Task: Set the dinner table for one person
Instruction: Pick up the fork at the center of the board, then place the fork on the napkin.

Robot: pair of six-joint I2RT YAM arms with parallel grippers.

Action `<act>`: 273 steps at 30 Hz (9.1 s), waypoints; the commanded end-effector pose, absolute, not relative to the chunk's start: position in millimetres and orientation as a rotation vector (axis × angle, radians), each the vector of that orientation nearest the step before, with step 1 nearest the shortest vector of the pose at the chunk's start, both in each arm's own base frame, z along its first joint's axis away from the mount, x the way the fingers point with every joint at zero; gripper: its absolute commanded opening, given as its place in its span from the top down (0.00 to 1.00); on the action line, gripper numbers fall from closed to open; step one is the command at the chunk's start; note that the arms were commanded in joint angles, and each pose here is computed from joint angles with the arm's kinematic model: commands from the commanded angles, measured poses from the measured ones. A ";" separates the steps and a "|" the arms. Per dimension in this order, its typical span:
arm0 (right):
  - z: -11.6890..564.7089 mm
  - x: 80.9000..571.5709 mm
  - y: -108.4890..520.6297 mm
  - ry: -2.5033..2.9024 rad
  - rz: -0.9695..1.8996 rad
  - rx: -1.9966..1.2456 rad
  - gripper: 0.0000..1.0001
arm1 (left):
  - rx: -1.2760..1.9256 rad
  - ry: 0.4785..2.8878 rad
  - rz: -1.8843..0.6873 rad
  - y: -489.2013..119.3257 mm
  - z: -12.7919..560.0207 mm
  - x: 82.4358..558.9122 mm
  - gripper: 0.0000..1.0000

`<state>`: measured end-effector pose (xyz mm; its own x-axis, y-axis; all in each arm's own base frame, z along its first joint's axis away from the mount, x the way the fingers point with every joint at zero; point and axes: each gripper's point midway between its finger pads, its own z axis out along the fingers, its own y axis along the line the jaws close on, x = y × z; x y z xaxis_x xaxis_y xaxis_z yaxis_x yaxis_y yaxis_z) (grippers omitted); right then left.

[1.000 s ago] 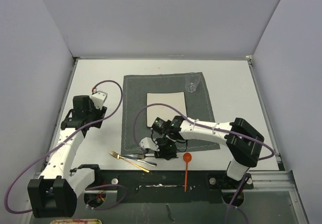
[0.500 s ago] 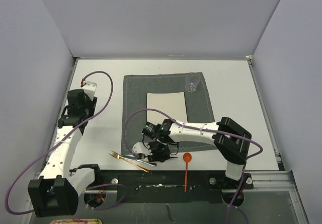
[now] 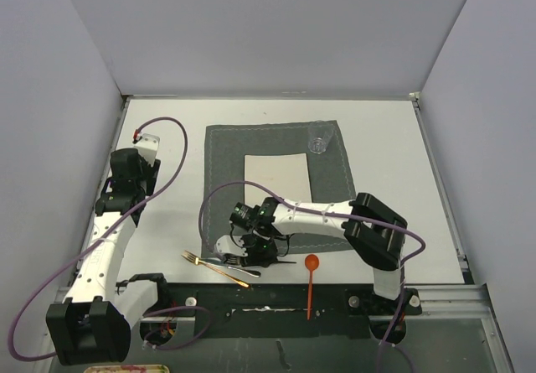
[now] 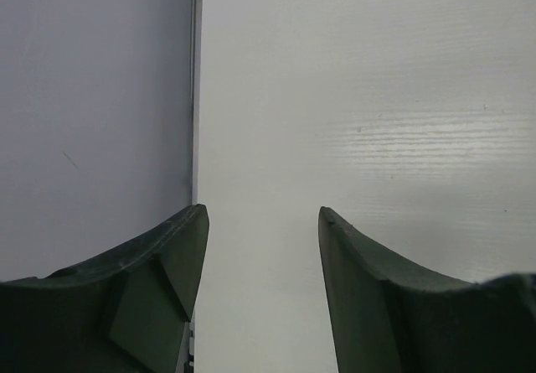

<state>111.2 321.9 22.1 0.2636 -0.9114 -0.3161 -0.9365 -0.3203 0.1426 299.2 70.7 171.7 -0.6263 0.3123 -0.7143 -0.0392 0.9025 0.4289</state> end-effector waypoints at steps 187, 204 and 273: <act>82.6 359.4 412.9 2.608 0.194 -0.036 1.00 | 0.263 2.184 0.453 57.3 182.1 346.8 0.45; 60.7 349.3 422.8 2.656 0.215 -0.085 1.00 | 0.272 2.197 0.448 54.4 172.8 351.5 0.46; 50.9 340.5 440.8 2.640 0.286 -0.238 0.76 | 0.351 2.220 0.425 44.7 155.3 356.4 0.41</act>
<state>335.1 426.9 23.7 -0.9106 -0.1162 -0.3966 -0.1792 0.9758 0.1255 344.1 47.5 141.0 -0.6612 0.3862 -0.6432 0.1231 0.9016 0.4148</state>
